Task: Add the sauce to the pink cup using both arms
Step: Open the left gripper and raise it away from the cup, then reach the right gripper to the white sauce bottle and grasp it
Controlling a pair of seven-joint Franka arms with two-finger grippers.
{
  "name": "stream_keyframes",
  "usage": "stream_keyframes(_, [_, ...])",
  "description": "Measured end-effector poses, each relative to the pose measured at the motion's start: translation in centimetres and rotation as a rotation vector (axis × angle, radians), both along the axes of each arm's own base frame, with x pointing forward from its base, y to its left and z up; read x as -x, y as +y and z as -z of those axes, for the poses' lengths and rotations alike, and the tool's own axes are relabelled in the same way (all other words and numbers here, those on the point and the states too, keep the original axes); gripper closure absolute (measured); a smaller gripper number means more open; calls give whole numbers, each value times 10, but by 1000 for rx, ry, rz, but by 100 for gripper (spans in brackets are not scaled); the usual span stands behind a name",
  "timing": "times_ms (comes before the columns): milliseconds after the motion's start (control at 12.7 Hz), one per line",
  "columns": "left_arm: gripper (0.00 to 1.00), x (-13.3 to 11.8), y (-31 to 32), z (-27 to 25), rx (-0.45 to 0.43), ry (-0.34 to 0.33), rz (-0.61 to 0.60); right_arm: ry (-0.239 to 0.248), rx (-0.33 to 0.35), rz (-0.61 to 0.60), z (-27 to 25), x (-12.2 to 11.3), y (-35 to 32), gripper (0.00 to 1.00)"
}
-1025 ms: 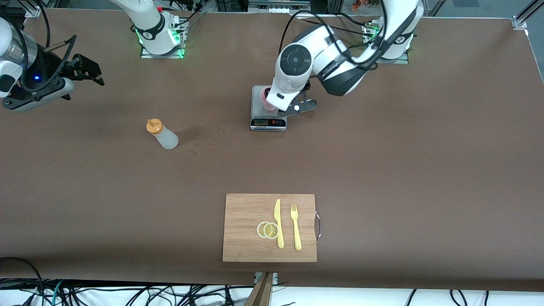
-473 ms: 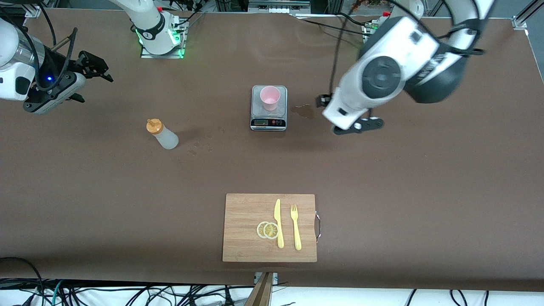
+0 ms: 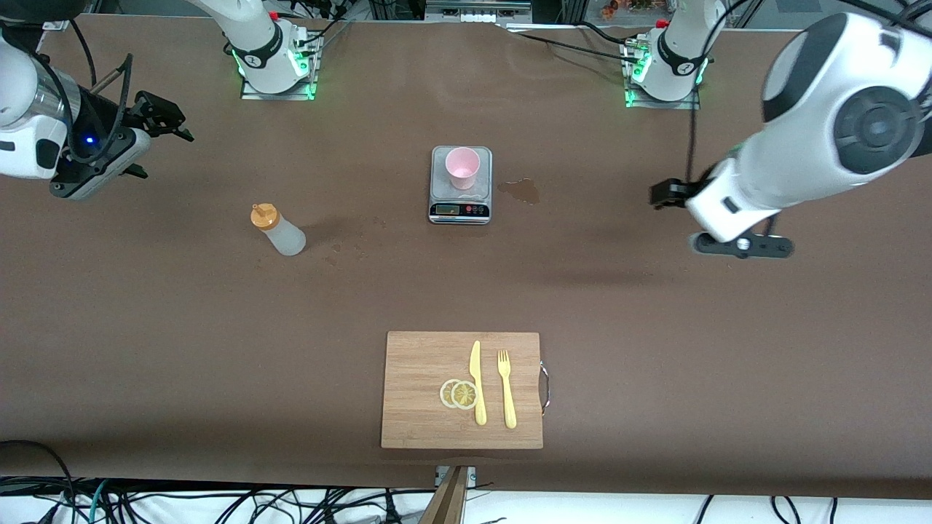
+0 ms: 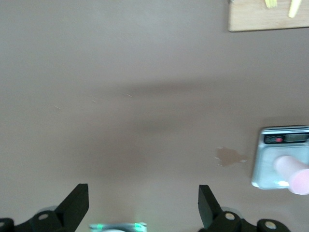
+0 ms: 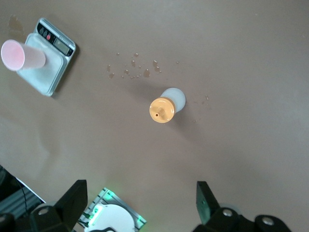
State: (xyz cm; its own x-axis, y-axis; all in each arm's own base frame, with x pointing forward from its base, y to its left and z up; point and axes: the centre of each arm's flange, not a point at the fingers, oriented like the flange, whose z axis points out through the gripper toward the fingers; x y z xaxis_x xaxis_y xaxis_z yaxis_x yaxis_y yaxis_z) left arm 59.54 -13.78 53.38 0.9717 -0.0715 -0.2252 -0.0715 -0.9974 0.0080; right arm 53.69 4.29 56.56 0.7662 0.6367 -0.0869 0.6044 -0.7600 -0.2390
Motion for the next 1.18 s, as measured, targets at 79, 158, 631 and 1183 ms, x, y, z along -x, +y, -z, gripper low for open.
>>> stream_keyframes(79, [0,1,21,-5,-11,-43,10,1,-41,-46,10,-4,-10,0])
stream_keyframes(158, [0,6,41,-11,-19,-114,1,0,-100,-102,23,-10,-24,0])
stream_keyframes(631, [0,60,68,-28,-40,-186,-23,-29,-329,-374,101,-38,-83,0])
stream_keyframes(1183, [0,57,63,-35,-36,-201,-15,-214,-858,-686,239,-29,-145,0])
